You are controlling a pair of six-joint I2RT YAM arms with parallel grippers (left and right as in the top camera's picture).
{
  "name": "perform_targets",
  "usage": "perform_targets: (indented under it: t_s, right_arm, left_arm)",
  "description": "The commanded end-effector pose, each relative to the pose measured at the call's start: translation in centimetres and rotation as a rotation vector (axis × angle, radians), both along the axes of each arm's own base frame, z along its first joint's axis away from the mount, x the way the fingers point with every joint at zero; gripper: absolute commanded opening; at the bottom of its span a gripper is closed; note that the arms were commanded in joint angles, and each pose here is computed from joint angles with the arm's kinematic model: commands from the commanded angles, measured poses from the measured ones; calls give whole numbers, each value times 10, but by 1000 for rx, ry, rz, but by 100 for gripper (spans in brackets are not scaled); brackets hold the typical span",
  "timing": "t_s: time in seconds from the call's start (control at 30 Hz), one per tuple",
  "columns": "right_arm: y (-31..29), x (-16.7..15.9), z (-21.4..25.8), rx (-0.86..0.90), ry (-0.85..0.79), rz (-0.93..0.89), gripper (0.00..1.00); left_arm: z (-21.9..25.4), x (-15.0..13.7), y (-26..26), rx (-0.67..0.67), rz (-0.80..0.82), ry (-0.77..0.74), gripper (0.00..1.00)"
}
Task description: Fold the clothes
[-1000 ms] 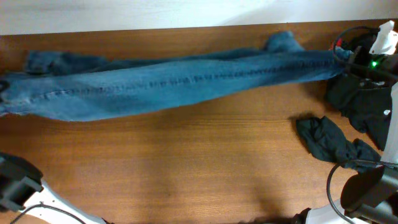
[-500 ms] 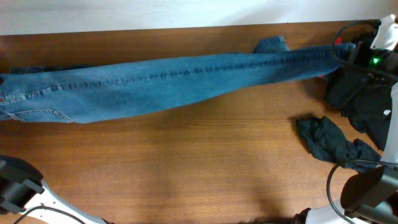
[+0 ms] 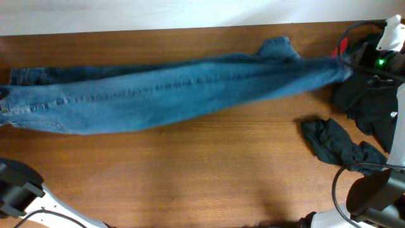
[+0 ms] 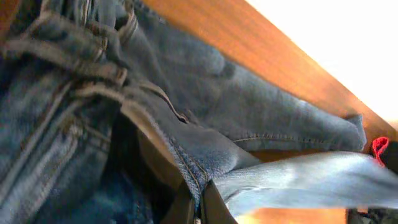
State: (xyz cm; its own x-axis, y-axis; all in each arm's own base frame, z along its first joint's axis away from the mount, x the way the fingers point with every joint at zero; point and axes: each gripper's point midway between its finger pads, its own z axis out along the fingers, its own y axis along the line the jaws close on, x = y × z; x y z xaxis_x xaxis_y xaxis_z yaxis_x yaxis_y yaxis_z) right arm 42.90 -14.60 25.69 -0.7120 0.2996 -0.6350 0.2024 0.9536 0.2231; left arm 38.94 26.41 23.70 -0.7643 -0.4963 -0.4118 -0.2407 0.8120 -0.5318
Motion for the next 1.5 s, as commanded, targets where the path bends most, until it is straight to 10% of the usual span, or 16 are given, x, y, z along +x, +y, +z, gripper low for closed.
perform_targets:
  t_s: [0.0,0.33,0.77,1.33,1.47]
  right_arm:
    - [-17,-5,8,-79,10,-62,18]
    - [23,-7,1,88,19,64,26]
    - [61,12,-177,160,473,134,61]
    - [54,31,-235,174,455,231,61]
    - [55,32,-236,180,452,235,49]
  left_arm:
    - [9,-7,1,3,16,-2,0]
    - [2,-16,2,10,34,63,1]
    - [2,-14,3,17,34,57,1]
    - [3,-12,5,28,33,47,1]
    - [3,-12,5,29,33,46,1]
